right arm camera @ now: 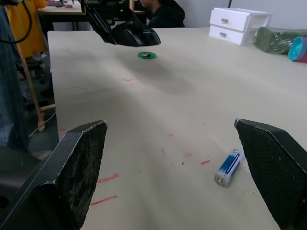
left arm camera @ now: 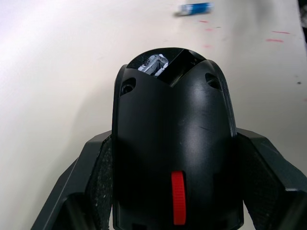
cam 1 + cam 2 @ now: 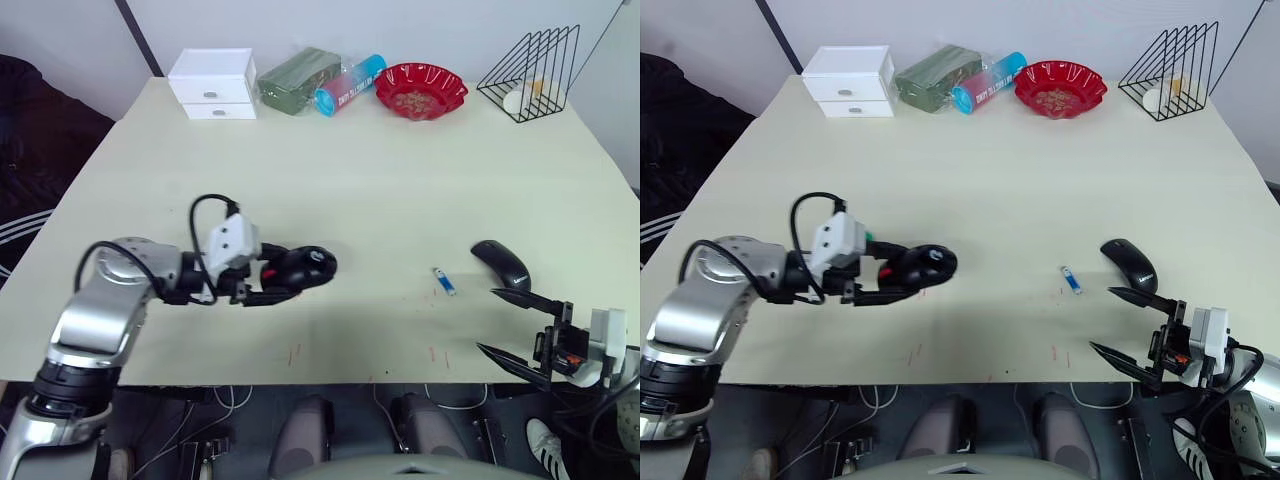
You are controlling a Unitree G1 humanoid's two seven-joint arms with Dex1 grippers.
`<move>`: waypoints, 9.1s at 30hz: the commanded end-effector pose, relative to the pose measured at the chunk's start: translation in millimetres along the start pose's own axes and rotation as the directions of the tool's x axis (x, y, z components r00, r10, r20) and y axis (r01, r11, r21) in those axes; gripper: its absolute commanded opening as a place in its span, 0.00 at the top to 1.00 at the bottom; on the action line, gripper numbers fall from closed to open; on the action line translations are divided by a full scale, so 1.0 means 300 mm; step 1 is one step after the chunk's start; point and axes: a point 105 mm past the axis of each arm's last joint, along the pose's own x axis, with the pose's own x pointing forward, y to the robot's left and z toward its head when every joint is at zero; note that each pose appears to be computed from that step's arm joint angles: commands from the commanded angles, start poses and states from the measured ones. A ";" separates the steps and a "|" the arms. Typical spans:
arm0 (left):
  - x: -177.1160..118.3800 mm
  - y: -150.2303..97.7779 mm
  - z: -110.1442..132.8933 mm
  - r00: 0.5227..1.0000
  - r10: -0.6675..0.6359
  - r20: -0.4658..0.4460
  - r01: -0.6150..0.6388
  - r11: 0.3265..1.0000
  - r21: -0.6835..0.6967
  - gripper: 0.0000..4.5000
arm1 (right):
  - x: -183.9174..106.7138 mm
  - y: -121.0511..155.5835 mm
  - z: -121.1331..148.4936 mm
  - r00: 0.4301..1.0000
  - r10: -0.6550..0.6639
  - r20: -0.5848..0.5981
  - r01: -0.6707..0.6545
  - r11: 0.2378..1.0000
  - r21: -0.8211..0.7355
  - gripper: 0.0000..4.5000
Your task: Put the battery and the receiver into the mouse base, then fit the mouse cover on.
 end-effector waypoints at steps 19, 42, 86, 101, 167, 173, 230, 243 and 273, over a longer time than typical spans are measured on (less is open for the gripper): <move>0.230 -0.113 -0.005 0.988 -0.106 -0.109 0.117 0.988 0.102 0.36 | -0.013 -0.014 0.039 1.000 0.004 -0.001 -0.004 0.999 -0.035 0.00; 0.310 -0.111 -0.050 0.980 -0.121 -0.160 0.133 0.989 0.067 0.36 | 0.015 -0.020 0.004 0.998 -0.050 -0.049 0.049 0.999 -0.020 0.00; 0.311 -0.087 -0.058 0.978 -0.130 -0.163 0.145 0.986 0.086 0.36 | 0.177 -0.105 -0.130 0.719 -0.496 -0.487 0.554 0.832 -0.028 0.98; 0.321 -0.086 -0.058 0.977 -0.137 -0.161 0.152 0.984 0.087 0.36 | 0.267 0.015 0.016 0.814 -0.051 -0.578 0.153 0.980 0.129 0.98; 0.334 -0.124 -0.074 0.974 -0.164 -0.158 0.179 0.979 0.092 0.36 | 0.419 0.069 0.076 0.802 0.054 -0.595 0.131 0.955 0.264 0.05; 0.334 -0.122 -0.076 0.973 -0.169 -0.158 0.184 0.979 0.088 0.36 | 0.391 0.035 0.088 0.869 0.011 -0.494 0.116 0.967 0.227 0.05; 0.345 -0.118 -0.060 0.970 -0.178 -0.164 0.196 0.976 0.099 0.36 | 0.394 0.107 -0.286 0.911 0.103 -0.399 -0.003 0.970 0.244 0.99; 0.342 -0.121 -0.058 0.973 -0.171 -0.153 0.189 0.976 0.108 0.36 | 0.373 0.083 -0.195 0.937 0.055 -0.345 0.001 0.987 0.160 0.99; 0.334 -0.125 -0.048 0.972 -0.191 -0.135 0.208 0.970 0.125 0.36 | 0.048 0.072 -0.011 0.995 -0.051 -0.087 0.055 0.997 0.053 0.02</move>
